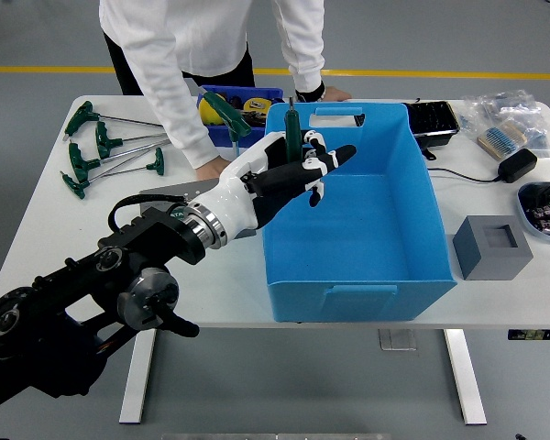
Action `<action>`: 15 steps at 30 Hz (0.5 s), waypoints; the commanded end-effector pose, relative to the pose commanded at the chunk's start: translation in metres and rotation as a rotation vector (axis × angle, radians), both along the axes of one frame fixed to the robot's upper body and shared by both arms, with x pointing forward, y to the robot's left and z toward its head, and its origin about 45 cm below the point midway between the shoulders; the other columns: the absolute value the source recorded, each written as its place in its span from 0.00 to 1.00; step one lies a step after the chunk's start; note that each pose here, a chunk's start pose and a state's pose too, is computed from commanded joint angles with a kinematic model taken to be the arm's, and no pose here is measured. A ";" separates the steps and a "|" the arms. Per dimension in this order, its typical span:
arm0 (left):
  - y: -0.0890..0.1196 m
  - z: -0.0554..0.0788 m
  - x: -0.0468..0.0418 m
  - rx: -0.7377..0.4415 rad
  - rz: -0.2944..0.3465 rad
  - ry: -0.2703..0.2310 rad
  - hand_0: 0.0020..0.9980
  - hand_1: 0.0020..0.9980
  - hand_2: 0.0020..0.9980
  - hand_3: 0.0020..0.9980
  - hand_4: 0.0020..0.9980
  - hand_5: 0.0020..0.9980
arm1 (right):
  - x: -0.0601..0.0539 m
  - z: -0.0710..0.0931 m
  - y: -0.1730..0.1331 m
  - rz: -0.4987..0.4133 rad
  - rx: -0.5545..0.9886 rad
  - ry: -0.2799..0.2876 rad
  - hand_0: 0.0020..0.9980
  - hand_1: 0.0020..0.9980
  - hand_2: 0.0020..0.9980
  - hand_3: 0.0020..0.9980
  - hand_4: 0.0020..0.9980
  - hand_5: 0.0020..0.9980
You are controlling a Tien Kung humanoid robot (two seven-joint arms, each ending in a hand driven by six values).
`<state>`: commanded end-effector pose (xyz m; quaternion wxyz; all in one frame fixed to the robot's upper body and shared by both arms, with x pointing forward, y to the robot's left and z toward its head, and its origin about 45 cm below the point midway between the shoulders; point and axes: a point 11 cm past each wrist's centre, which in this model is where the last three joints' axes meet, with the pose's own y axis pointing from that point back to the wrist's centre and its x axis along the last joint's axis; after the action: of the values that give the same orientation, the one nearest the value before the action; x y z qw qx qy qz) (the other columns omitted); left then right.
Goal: Lift tool from toolbox,place it in box,lift tool from toolbox,place it in box
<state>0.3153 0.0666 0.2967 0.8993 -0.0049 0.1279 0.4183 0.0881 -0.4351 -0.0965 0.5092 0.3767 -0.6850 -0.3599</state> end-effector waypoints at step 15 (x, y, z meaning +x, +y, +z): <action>-0.040 -0.047 0.0360 0.535 -0.119 -0.408 0.07 0.00 0.09 0.24 0.71 0.23 | 0.009 0.003 -0.003 0.015 -0.008 -0.005 0.65 0.64 0.71 0.56 0.81 0.75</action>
<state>0.3513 0.0261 0.2495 0.8985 0.1552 -0.1692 0.3741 0.0973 -0.4386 -0.0932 0.5115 0.3808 -0.6850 -0.3523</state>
